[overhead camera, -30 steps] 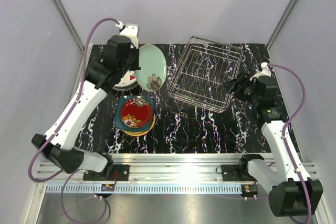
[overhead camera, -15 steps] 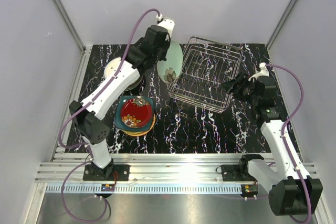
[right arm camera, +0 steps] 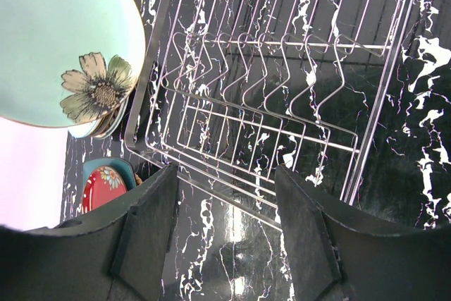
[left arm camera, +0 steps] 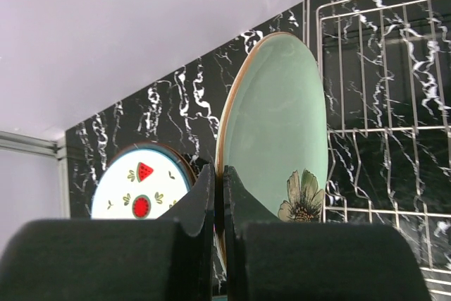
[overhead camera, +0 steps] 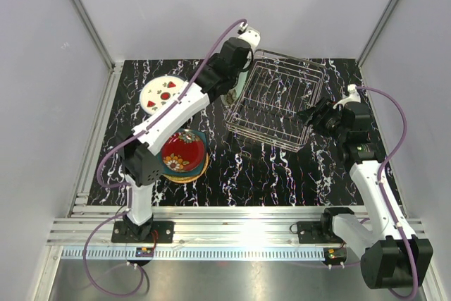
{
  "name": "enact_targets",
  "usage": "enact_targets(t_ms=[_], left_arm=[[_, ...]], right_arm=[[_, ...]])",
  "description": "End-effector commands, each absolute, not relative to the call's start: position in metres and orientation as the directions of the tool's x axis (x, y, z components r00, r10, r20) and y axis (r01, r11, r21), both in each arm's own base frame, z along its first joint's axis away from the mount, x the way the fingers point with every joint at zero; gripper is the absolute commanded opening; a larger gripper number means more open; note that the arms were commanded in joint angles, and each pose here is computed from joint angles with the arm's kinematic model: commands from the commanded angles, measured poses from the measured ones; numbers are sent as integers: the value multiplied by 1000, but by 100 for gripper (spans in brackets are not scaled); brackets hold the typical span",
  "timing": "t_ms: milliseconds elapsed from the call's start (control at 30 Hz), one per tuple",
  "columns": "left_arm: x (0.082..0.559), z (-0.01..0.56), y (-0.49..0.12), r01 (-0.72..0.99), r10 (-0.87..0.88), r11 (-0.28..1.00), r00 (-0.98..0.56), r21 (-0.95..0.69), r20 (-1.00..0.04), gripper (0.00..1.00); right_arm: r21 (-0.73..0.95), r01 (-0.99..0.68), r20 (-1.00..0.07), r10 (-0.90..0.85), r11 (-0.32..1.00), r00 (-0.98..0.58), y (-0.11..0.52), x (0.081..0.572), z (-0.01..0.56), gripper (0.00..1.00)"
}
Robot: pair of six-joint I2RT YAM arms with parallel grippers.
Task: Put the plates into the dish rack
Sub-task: Insert the plate into the dish rack
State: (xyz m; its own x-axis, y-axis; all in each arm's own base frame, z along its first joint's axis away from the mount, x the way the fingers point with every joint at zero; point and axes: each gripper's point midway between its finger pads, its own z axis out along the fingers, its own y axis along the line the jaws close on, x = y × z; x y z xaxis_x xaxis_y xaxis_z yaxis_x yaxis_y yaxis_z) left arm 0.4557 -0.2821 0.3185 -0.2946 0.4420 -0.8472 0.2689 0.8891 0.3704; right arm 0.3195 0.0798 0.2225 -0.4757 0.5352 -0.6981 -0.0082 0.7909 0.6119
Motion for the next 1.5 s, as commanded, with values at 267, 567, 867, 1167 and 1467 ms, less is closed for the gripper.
enact_targets(t_ms=[267, 567, 867, 1167, 1467], left_arm=[[475, 379, -293, 136, 373, 924, -124, 357, -919, 0], [479, 367, -300, 124, 389, 919, -132, 375, -912, 0], [484, 357, -300, 100, 400, 916, -155, 388, -903, 0], [483, 343, -302, 112, 414, 910, -173, 400, -894, 0], [473, 330, -309, 103, 477, 879, -180, 466, -860, 0]], right_arm=[[607, -24, -717, 535, 794, -447, 78, 326, 231, 65], [604, -21, -719, 533, 797, -445, 77, 325, 231, 65], [600, -19, -721, 531, 800, -446, 77, 325, 231, 65], [598, -13, -720, 530, 801, -449, 76, 326, 229, 65], [599, -13, -719, 530, 801, -449, 76, 327, 229, 65]])
